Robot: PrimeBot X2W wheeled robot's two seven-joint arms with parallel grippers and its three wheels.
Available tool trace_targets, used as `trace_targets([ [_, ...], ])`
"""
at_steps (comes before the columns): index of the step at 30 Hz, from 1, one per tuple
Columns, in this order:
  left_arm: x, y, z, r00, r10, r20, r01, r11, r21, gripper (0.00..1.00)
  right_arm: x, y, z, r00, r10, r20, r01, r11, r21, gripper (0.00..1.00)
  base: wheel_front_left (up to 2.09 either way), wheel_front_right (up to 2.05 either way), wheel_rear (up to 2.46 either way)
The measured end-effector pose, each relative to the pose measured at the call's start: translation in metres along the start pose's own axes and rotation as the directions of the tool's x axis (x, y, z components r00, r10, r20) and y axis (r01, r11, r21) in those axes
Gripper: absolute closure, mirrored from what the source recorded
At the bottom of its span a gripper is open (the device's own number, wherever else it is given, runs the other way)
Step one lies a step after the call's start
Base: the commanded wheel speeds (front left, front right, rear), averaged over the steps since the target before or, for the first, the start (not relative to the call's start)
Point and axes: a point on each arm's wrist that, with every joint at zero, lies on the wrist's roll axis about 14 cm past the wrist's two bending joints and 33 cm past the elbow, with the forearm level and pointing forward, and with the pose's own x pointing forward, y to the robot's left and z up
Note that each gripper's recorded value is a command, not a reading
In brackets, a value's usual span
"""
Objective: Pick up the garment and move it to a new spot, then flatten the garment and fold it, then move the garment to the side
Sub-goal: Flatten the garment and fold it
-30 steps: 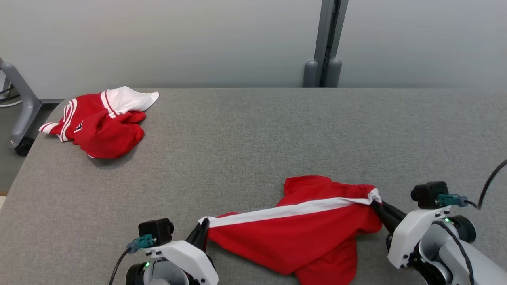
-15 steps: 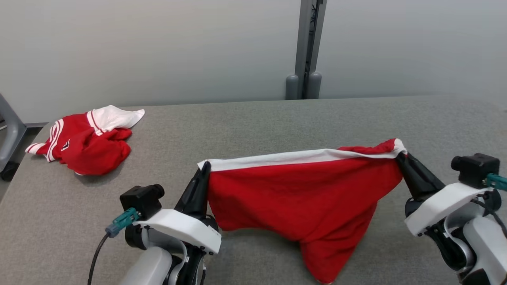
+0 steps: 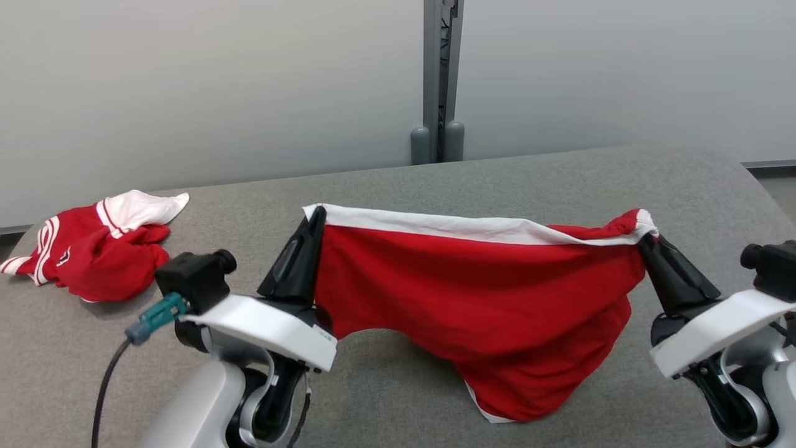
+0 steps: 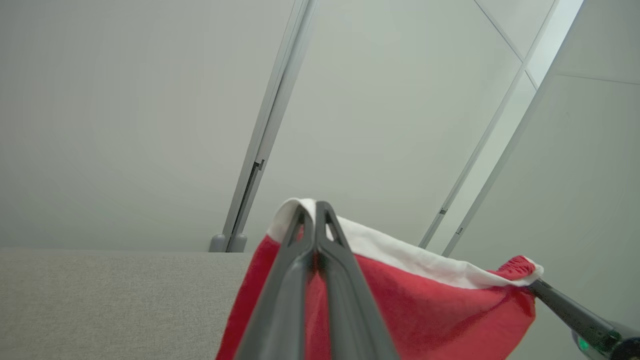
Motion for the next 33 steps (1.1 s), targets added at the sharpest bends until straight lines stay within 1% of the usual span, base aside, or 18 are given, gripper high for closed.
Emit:
trace_targets([
  [3, 0.015, 0.004, -0.002, 0.999, -0.006, -0.04, 0.008, 1.0, 0.026, 1.0, 0.008, 0.004, -0.005, 1.0, -0.01, -0.025, 0.011, 1.0, 0.025, 1.0, 0.0, 0.0, 0.0],
  [4, 0.022, 0.006, -0.002, 0.999, -0.012, -0.051, 0.014, 0.999, 0.038, 1.0, 0.014, 0.004, -0.004, 0.999, -0.014, -0.03, 0.014, 1.0, 0.008, 1.0, 0.0, 0.0, 0.0],
  [7, 0.05, 0.013, 0.007, 0.998, -0.018, -0.06, 0.022, 0.996, 0.082, 1.0, 0.041, 0.007, 0.007, 1.0, -0.013, -0.007, 0.013, 1.0, 0.002, 1.0, 0.0, 0.0, 0.0],
  [8, 0.061, 0.014, 0.012, 0.998, -0.021, -0.057, 0.027, 0.995, 0.097, 1.0, 0.051, 0.009, 0.012, 1.0, -0.012, 0.003, 0.012, 1.0, -0.015, 1.0, 0.0, 0.0, 0.0],
  [13, 0.126, 0.02, 0.059, 0.998, -0.054, 0.012, 0.051, 0.976, 0.213, 1.0, 0.115, 0.018, 0.061, 0.987, 0.005, 0.159, -0.001, 1.0, -0.028, 1.0, 0.0, 0.0, 0.0],
  [17, 0.175, 0.023, 0.107, 0.988, -0.09, 0.129, 0.045, 0.948, 0.315, 1.0, 0.161, 0.014, 0.106, 0.953, 0.008, 0.303, 0.021, 0.996, -0.091, 1.0, 0.0, 0.0, 0.0],
  [19, 0.195, 0.017, 0.127, 0.973, -0.135, 0.188, 0.061, 0.933, 0.356, 1.0, 0.18, 0.009, 0.124, 0.929, 0.003, 0.369, 0.041, 0.993, -0.111, 1.0, 0.0, 0.0, 0.0],
  [21, 0.212, 0.011, 0.141, 0.954, -0.182, 0.239, 0.079, 0.92, 0.384, 1.0, 0.198, -0.001, 0.137, 0.911, -0.02, 0.412, 0.071, 0.992, -0.109, 1.0, 0.0, 0.0, 0.0],
  [23, 0.225, 0.011, 0.141, 0.943, -0.216, 0.255, 0.094, 0.904, 0.418, 1.0, 0.213, -0.013, 0.138, 0.906, -0.045, 0.422, 0.097, 0.99, -0.103, 1.0, 0.0, 0.0, 0.0],
  [25, 0.235, 0.02, 0.131, 0.943, -0.227, 0.244, 0.104, 0.896, 0.431, 1.0, 0.229, -0.02, 0.123, 0.917, -0.06, 0.393, 0.105, 0.99, -0.092, 1.0, 0.0, 0.0, 0.0],
  [27, 0.243, 0.037, 0.113, 0.952, -0.205, 0.227, 0.096, 0.906, 0.413, 1.0, 0.241, -0.028, 0.1, 0.929, -0.076, 0.362, 0.109, 0.991, -0.073, 1.0, 0.0, 0.0, 0.0],
  [28, 0.247, 0.057, 0.084, 0.967, -0.174, 0.184, 0.093, 0.921, 0.378, 1.0, 0.249, -0.037, 0.068, 0.946, -0.095, 0.31, 0.117, 0.992, -0.055, 1.0, 0.0, 0.0, 0.0],
  [30, 0.244, 0.078, 0.046, 0.984, -0.136, 0.117, 0.089, 0.936, 0.339, 1.0, 0.251, -0.049, 0.021, 0.967, -0.121, 0.224, 0.133, 0.99, -0.039, 1.0, 0.0, 0.0, 0.0],
  [33, 0.231, 0.109, 0.001, 0.997, -0.07, 0.044, 0.055, 0.962, 0.269, 1.0, 0.243, -0.059, -0.043, 0.984, -0.148, 0.103, 0.15, 0.989, -0.015, 1.0, 0.0, 0.0, 0.0],
])
